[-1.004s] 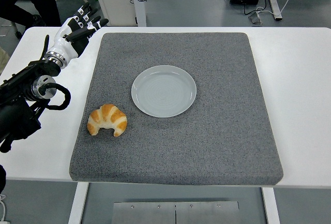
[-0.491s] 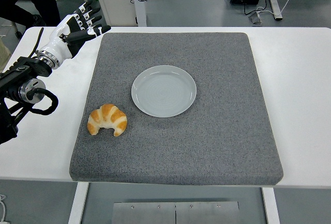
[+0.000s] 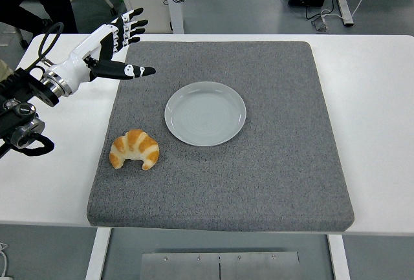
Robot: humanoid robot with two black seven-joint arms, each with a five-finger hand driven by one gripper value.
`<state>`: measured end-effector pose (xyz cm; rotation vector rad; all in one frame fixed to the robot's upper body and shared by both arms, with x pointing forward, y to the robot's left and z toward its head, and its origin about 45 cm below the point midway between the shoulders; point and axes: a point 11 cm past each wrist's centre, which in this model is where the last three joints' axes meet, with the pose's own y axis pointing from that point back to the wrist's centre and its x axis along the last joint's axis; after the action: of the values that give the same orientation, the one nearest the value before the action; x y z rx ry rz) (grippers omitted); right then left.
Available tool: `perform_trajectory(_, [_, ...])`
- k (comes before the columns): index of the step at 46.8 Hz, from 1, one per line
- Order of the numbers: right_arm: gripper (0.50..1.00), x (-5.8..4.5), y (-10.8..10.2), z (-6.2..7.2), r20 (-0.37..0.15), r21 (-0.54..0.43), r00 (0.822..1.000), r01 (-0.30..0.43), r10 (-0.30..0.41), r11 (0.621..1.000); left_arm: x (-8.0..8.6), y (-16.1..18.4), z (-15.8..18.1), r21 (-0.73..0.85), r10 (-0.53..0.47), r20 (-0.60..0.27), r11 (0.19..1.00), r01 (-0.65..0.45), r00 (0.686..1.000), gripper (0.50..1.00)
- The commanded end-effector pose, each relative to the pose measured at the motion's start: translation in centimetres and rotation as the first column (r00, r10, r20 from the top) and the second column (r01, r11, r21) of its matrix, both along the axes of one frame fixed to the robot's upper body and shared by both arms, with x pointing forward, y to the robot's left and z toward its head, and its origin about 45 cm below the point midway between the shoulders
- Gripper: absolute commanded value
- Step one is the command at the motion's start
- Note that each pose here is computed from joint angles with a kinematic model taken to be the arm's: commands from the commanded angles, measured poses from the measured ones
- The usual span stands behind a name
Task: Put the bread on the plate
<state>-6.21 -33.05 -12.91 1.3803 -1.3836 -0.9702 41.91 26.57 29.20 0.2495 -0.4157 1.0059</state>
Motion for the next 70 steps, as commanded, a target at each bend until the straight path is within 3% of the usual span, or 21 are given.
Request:
perform_trajectory(1, [1.000,0.0,0.0,0.0,0.000,0.000,1.000,0.000,0.000,1.000,-0.9,0.1,0.5,0.066,-0.039,0.032,0.997,0.037,0.999,0.980])
perform_trajectory(12, [1.000,0.0,0.0,0.0,0.000,0.000,1.000,0.000,0.000,1.000,-4.3,0.5,0.6,0.282,-0.182,0.076,0.947,0.154,0.980,0.980])
perform_trajectory(29, [1.000,0.0,0.0,0.0,0.000,0.000,1.000,0.001,-0.001,1.000,-5.7,2.1,-1.3,0.488,-0.248,0.067,0.853,0.185,0.966,0.971])
perform_trajectory(51, [1.000,0.0,0.0,0.0,0.000,0.000,1.000,0.000,0.000,1.000,-7.5,3.1,-4.0,0.535,-0.283,0.008,0.812,0.235,0.959,0.937])
perform_trajectory(70, [1.000,0.0,0.0,0.0,0.000,0.000,1.000,0.000,0.000,1.000,-7.8,2.0,-5.5,0.560,-0.306,0.029,0.794,0.238,0.952,0.937])
